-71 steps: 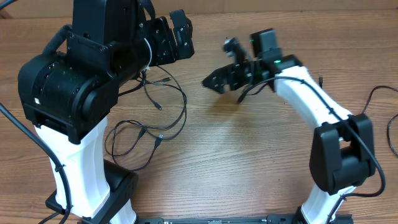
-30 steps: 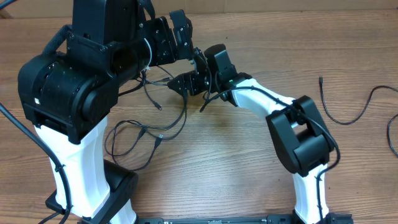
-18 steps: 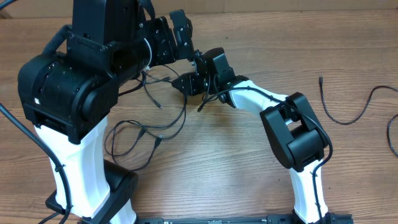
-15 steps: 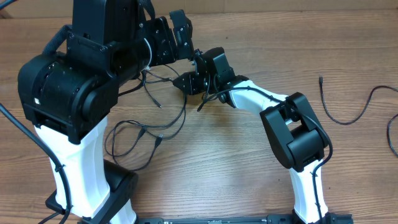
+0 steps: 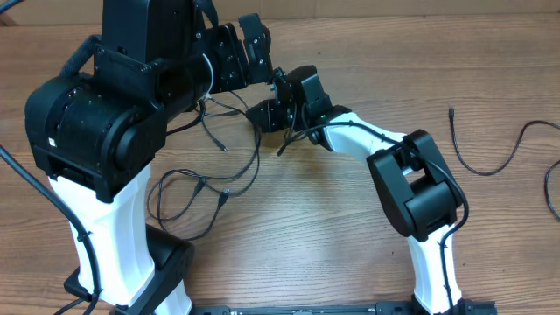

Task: Untangle cables
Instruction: 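Grasp another black cable with the right gripper and pull it right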

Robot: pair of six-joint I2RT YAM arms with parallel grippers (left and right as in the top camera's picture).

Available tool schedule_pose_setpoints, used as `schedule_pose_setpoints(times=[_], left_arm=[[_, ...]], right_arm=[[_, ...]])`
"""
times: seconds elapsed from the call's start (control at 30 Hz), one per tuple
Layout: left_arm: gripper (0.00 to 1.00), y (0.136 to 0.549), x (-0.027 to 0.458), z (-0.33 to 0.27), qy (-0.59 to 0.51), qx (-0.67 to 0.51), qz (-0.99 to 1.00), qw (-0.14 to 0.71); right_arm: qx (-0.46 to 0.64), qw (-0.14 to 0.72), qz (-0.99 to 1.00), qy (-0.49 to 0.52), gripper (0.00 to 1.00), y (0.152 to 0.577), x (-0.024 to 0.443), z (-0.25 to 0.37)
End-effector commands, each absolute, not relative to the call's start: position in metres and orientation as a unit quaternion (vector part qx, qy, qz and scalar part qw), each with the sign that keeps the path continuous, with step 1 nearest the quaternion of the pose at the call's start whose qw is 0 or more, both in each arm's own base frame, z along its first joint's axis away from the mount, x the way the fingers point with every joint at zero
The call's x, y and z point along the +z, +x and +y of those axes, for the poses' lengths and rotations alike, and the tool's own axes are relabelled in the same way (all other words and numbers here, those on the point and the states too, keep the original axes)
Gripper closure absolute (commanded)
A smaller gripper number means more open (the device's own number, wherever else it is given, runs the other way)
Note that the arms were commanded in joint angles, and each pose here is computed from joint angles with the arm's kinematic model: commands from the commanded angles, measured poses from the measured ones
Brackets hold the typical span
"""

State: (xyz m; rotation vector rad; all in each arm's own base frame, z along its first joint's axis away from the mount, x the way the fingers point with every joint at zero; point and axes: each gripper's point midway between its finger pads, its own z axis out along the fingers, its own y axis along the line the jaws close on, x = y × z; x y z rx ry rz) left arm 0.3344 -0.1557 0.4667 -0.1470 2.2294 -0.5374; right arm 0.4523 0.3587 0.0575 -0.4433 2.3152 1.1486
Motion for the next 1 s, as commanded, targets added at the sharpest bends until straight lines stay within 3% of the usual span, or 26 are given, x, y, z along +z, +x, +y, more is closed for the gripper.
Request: schedule_pose_setpoints(times=[0.0,0.17,0.4,0.7,0.97], left_arm=[[0.01,0.332,0.472,-0.150,-0.054,-0.207,0.881,0.421],[0.01,0.332,0.472,-0.150,-0.054,-0.207,0.881,0.421],[0.00,0.332,0.472,-0.150,-0.054,-0.207,0.881,0.421],[0.00,0.332,0.472,-0.150,-0.054,-0.207,0.881,0.422],[0.00,0.332,0.472,-0.150,-0.054,-0.207,0.881,0.421]], right_arm=[[0.456,0.259,0.838,-0.150,0.96,0.462,0.081,0.353],[0.473,0.281,0.824,-0.139,0.96,0.470,0.121,0.340],[0.517,0.326,0.779,-0.143,0.96,0.466,0.220,0.317],[0.537,0.439,0.693,-0.198,0.96,0.424,0.365,0.296],[0.558,0.509,0.619,-0.214,0.96,0.390,0.449,0.280]])
